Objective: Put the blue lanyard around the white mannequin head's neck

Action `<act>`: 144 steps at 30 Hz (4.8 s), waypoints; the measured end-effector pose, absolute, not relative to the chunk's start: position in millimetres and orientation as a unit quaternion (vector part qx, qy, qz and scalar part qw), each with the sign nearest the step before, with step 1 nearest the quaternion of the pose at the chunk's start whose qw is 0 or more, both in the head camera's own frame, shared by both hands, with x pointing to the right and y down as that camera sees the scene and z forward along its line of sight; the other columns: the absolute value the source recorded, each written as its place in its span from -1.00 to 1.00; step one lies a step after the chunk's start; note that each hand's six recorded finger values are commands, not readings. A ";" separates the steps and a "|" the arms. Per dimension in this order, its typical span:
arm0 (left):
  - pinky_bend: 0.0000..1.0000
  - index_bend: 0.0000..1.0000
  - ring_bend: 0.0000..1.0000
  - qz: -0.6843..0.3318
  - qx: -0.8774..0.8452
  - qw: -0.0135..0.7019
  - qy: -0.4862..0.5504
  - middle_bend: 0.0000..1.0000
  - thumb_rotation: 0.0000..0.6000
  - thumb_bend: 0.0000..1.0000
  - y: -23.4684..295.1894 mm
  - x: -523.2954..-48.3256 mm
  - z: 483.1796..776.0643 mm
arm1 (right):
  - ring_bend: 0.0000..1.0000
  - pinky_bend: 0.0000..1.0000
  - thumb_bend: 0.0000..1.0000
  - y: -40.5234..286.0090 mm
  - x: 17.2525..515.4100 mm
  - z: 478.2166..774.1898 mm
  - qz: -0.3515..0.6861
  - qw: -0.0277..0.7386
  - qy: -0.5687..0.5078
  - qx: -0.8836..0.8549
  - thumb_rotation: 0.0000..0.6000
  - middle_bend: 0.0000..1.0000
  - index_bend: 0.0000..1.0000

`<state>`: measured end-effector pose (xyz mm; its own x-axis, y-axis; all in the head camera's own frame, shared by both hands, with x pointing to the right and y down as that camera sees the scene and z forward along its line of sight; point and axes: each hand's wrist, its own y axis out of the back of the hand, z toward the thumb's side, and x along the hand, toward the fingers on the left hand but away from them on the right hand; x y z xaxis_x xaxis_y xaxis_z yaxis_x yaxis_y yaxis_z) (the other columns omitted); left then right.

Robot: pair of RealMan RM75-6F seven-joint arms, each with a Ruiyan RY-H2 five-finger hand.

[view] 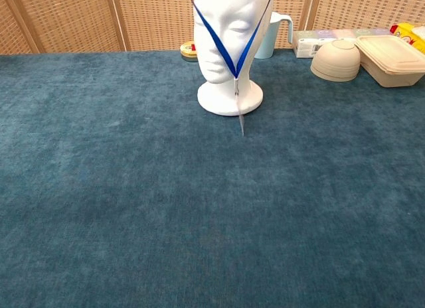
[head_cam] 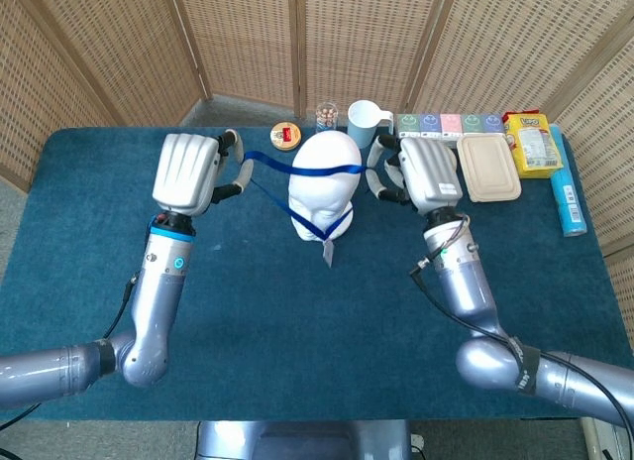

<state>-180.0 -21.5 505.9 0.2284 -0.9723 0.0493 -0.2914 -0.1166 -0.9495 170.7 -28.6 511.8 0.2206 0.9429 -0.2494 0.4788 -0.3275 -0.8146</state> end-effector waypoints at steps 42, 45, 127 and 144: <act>1.00 0.21 1.00 -0.459 -0.625 0.400 0.489 0.88 0.64 -0.22 -71.8 -191.3 581.7 | 1.00 1.00 0.02 -93.9 204.8 560.3 0.473 0.326 -0.484 -0.660 0.94 0.96 0.32; 1.00 0.21 1.00 -0.462 -0.623 0.398 0.490 0.88 0.63 -0.22 -72.4 -191.2 587.0 | 1.00 1.00 0.02 -96.8 203.4 564.8 0.477 0.330 -0.481 -0.657 0.94 0.96 0.32; 0.23 -0.08 -0.03 -0.540 -0.623 0.397 0.404 0.09 0.58 -0.62 44.4 -353.3 578.8 | 1.00 1.00 -0.14 -27.8 290.3 534.1 0.457 0.392 -0.477 -0.640 -0.64 0.72 -0.02; 0.20 -0.08 -0.04 -0.571 -0.593 0.354 0.444 0.09 0.60 -0.62 130.8 -455.6 566.6 | 0.90 1.00 -0.08 45.6 365.9 524.4 0.496 0.398 -0.472 -0.610 -0.65 0.65 0.04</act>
<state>-455.6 130.8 566.6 -0.0466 -0.9307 0.3627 -0.1210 -0.3551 -0.9269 365.9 45.6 524.4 0.0616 0.9714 -0.2293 0.1814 -0.2368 -0.9545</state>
